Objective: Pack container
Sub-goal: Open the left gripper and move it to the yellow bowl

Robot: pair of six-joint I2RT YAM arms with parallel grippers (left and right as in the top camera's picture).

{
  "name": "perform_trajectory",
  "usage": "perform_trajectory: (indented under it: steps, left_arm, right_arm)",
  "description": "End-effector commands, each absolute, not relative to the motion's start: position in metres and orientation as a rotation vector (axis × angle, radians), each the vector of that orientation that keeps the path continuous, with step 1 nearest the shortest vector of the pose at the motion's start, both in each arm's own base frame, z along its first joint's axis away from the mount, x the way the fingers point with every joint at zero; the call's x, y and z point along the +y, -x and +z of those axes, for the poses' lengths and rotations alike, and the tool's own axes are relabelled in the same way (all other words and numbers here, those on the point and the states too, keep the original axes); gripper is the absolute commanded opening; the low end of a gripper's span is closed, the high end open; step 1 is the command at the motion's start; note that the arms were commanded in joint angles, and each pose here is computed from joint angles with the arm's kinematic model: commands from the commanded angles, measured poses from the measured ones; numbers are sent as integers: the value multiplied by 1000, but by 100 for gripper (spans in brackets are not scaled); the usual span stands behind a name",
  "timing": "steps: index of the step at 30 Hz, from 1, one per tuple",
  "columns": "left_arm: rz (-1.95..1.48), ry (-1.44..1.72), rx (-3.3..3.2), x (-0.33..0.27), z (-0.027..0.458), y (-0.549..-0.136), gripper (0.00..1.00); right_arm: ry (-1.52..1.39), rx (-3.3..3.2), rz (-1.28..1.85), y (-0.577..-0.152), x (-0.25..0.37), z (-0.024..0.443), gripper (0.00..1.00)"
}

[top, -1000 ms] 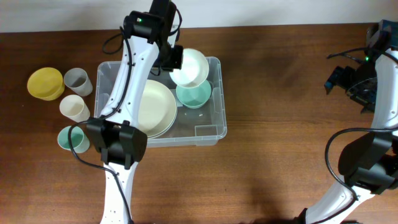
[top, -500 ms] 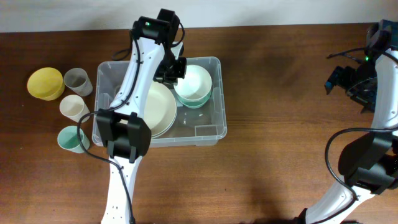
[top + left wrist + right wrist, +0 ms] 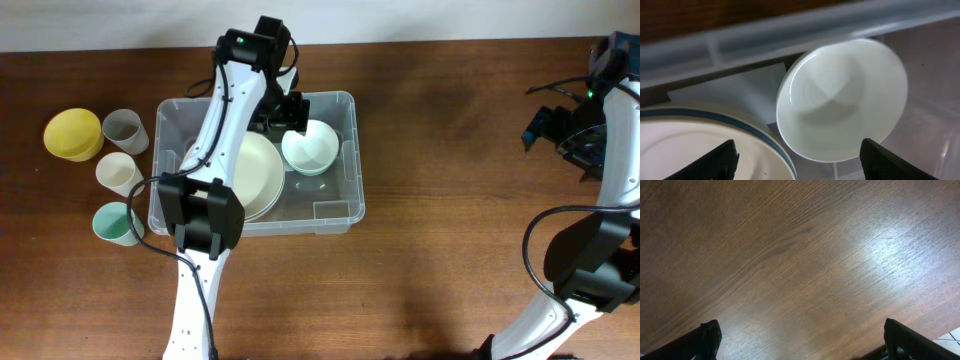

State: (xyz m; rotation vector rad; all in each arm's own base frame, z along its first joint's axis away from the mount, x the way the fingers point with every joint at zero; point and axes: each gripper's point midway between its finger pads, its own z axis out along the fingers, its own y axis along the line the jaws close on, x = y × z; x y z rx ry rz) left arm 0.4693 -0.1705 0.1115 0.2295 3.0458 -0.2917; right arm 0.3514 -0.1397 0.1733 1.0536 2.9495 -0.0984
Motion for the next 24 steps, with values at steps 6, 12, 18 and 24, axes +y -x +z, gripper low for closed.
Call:
perform_trajectory:
  steps: [6,12,18,24]
  left_arm:
    - [-167,-36,2673,-103,243,-504,99]
    - [134,536,2498,50,284,-501,99]
    - [136,903,2432,166,259,-492,99]
    - [127,1152,2409,247,214,-475,99]
  right_arm:
    - [-1052,2938,-106,-350,-142,177,99]
    - [-1051,2938,-106,-350,-142,177,99]
    - [-1052,2938,-106,-350,-142,177,99]
    - [-1052,2938,-106,-350,-142,177,99]
